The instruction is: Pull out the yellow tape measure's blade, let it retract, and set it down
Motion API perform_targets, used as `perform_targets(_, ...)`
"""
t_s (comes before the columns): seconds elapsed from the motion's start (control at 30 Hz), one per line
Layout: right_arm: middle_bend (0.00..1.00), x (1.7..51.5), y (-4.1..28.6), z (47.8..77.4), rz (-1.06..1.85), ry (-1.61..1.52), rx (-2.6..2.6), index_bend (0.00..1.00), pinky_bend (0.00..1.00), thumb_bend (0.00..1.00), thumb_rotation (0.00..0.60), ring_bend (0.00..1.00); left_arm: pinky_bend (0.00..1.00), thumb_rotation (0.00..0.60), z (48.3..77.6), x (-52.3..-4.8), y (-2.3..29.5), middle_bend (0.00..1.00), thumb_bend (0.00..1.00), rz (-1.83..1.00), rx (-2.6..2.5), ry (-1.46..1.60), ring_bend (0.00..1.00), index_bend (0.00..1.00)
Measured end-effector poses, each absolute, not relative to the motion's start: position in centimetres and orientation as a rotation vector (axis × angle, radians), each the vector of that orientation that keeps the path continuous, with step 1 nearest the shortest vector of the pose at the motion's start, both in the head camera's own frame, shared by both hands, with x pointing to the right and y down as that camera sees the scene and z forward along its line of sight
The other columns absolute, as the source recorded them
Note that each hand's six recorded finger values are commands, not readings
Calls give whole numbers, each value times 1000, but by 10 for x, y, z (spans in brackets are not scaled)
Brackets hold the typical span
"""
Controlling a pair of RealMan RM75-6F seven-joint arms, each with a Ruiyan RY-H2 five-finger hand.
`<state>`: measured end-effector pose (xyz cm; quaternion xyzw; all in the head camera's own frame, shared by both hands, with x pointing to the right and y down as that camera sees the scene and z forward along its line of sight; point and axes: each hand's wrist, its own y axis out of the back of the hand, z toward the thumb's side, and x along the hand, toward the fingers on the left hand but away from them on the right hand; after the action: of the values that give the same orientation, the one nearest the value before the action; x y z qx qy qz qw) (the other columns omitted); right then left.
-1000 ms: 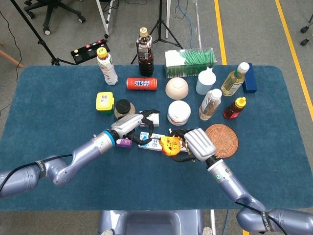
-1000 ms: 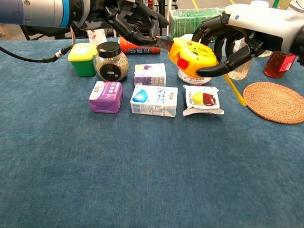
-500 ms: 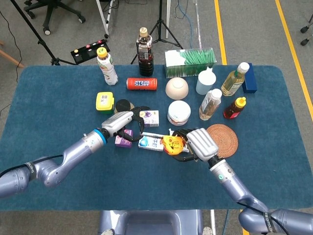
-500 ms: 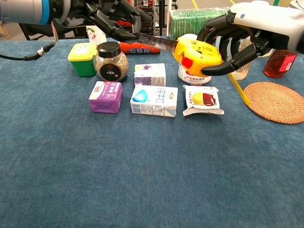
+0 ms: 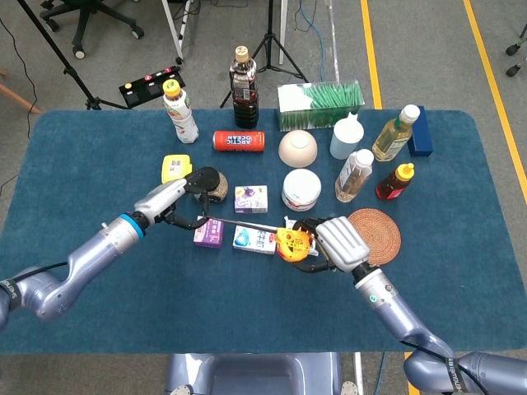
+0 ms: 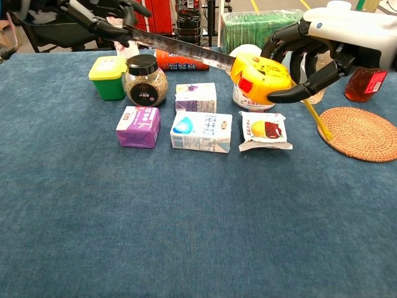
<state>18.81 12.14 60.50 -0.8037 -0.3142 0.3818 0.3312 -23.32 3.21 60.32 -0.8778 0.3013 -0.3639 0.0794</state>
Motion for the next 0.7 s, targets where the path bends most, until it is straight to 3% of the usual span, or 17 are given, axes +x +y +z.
perform_targets(0.7, 495, 211, 124, 615, 1066, -829, -2068, 548, 544, 245, 408, 507, 194, 600, 600, -341, 25, 69, 368, -1224, -2479, 1079, 0, 627)
